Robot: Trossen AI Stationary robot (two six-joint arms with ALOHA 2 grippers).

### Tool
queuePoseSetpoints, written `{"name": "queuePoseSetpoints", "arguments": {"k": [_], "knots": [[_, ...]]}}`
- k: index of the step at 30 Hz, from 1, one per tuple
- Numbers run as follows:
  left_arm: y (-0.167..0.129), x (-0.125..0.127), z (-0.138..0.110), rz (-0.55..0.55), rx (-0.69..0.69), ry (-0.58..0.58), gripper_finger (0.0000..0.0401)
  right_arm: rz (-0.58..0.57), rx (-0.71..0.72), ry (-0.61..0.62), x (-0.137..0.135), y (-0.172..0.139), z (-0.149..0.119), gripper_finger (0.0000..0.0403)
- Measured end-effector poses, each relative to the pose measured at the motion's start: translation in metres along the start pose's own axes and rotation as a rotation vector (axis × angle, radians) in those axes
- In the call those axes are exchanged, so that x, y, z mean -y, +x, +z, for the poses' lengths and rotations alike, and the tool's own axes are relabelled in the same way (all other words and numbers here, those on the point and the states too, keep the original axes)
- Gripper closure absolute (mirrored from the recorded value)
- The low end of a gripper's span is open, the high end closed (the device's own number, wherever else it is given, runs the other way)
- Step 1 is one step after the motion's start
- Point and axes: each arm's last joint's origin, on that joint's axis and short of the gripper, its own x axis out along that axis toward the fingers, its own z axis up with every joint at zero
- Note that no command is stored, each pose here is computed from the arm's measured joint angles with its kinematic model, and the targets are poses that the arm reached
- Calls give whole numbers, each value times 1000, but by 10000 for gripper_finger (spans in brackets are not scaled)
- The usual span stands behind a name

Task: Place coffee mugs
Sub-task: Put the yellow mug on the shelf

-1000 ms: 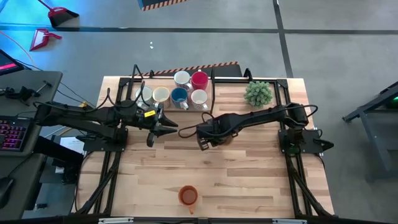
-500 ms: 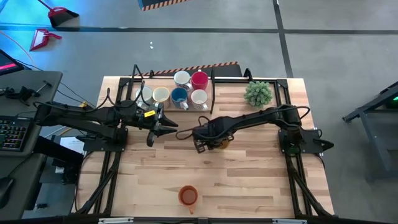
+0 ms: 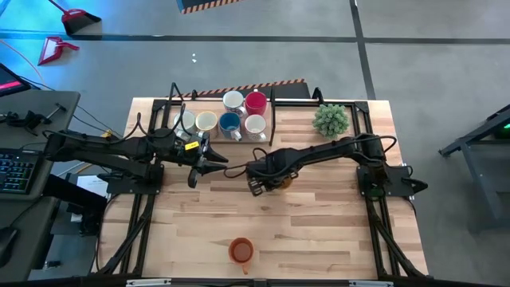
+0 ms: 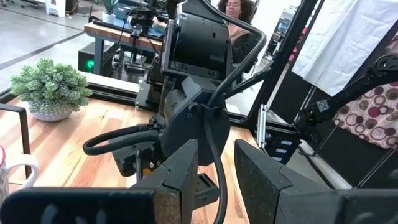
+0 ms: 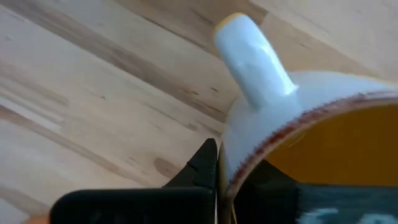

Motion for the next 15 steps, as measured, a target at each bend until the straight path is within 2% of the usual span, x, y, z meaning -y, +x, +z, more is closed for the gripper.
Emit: {"name": "queuePoseSetpoints", "arguments": {"k": [9,15], "knots": [[0,0,0,1,0,8,308,14,-21,-1,-1,0,0,321],[0,0,0,2,-2,19,308,56,-22,-34,-1,-11,-1,295]]}}
